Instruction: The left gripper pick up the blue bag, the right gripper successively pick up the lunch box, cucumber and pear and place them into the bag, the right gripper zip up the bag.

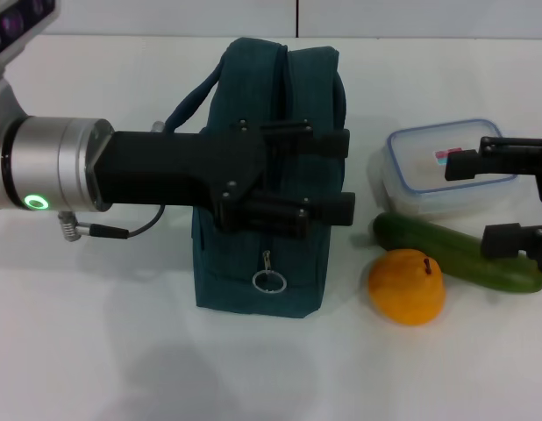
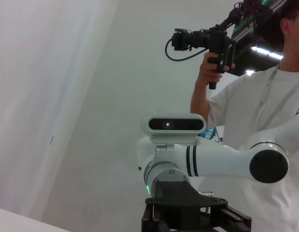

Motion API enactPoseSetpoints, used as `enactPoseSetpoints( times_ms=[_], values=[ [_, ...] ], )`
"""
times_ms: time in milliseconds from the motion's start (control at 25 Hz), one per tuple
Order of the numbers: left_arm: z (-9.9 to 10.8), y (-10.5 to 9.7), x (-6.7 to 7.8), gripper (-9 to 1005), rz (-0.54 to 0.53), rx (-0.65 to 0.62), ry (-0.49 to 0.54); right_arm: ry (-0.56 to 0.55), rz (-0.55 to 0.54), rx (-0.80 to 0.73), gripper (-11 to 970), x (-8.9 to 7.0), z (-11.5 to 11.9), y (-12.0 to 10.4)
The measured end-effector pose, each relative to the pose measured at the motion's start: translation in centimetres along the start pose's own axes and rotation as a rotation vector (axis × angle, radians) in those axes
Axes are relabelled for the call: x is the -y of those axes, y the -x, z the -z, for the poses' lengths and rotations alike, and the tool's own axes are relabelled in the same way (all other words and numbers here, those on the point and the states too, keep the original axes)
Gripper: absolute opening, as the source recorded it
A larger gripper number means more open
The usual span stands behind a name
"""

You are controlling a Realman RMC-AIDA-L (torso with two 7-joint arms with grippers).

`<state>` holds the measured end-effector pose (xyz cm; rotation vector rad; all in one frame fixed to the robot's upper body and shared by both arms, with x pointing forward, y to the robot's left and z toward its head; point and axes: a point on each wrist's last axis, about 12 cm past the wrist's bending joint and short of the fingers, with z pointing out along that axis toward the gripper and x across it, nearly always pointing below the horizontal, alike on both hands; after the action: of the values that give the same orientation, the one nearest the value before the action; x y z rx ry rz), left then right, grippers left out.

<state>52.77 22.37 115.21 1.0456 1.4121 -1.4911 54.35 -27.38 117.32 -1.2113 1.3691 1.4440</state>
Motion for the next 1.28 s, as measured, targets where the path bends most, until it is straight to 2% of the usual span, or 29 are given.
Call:
enactPoseSetpoints(
  times_ms=[560, 640, 800, 920, 1040, 1160, 1280],
  values=[
    [0.2, 0.0, 0.1, 886, 0.007, -0.003, 0.0, 0.048, 0.002, -0.027, 874, 0.4, -2.4, -0.3],
    [0.3, 0.5, 0.0, 886, 0.038, -0.009, 0.002, 0.047, 0.004, -0.025, 874, 0.4, -2.4, -0.3],
    [1.4, 3.9, -0.1, 885, 0.065, -0.029, 0.05, 0.035, 0.0, -0.019, 874, 0.2, -2.1, -0.7],
    [2.5, 6.8, 0.0, 885, 0.075, -0.04, 0.151, 0.012, -0.007, -0.016, 875, -0.1, -1.6, -1.3],
    [3.3, 8.6, -0.9, 885, 0.157, -0.047, 0.281, -0.021, -0.018, -0.012, 875, -0.4, -1.0, -2.0],
    [4.4, 10.3, -2.7, 885, 0.344, -0.11, 0.472, -0.053, -0.025, 0.005, 875, -0.8, -0.3, -2.5],
    [4.8, 11.4, -3.8, 885, 0.464, -0.195, 0.589, -0.086, -0.02, 0.022, 875, -1.1, 0.5, -2.8]
  ],
)
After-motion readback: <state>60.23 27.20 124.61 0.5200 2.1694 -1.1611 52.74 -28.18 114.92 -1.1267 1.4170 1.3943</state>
